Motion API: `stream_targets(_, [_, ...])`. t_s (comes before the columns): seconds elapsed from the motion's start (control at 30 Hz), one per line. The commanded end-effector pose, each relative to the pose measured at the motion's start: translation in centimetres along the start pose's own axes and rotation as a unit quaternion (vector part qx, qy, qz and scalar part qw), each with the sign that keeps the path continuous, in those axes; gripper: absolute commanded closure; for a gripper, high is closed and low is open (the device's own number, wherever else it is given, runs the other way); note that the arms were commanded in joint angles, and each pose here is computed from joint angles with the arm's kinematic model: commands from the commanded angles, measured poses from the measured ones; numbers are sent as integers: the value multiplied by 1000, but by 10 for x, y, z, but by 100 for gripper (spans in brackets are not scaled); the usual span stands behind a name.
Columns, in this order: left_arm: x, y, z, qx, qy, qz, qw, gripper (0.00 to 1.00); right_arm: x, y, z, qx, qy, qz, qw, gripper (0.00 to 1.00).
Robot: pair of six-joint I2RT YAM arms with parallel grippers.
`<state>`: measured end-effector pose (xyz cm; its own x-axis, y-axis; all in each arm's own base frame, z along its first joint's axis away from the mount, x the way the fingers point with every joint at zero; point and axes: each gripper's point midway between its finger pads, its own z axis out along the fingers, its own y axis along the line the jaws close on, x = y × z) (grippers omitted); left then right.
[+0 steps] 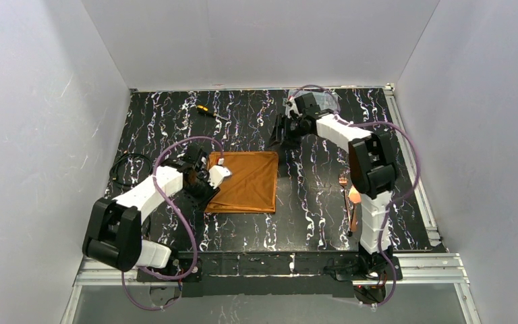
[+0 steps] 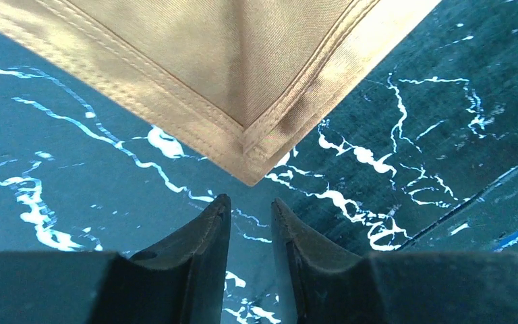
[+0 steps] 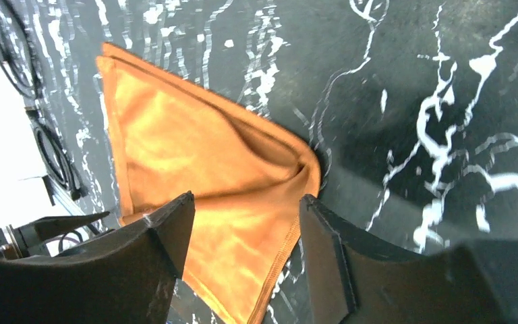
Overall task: Fold the napkin into a case and place the utensils inside
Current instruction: Smooth out the top corner of the smaller-rectangle-folded napkin at the center of the board.
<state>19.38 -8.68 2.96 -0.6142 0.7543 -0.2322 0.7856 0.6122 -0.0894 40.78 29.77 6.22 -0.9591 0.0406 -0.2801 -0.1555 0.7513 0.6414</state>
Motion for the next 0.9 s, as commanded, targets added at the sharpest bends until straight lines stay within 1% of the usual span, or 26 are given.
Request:
stream_targets(0.0, [-14, -1, -37, -18, -36, 4, 999, 71, -19, 36, -61, 7, -82, -57, 995, 31])
stream_targets(0.07, [-19, 0, -44, -22, -47, 6, 999, 69, -10, 37, -70, 15, -90, -62, 994, 30])
stream_targets(0.17, [-29, -7, -44, 3, -61, -3, 998, 68, 13, 36, -78, 25, -84, -55, 995, 30])
stream_targets(0.3, [-31, -10, -26, 33, -48, -10, 998, 69, 62, 27, -78, 49, -46, -49, 997, 32])
stream_targets(0.4, [-35, -5, -15, 34, -47, -4, 998, 70, 101, 16, -74, 75, -14, -51, 996, 34])
stream_targets(0.53, [-41, 1, -10, 33, -44, -1, 998, 70, 137, 7, -66, 76, 8, -36, 996, 36])
stream_targets(0.7, [-37, 0, -3, 39, -36, -1, 999, 73, 155, 5, -60, 66, 17, -24, 997, 37])
stream_targets(0.87, [-26, -9, 6, 52, -24, -4, 998, 77, 146, 13, -59, 64, 12, -27, 998, 35])
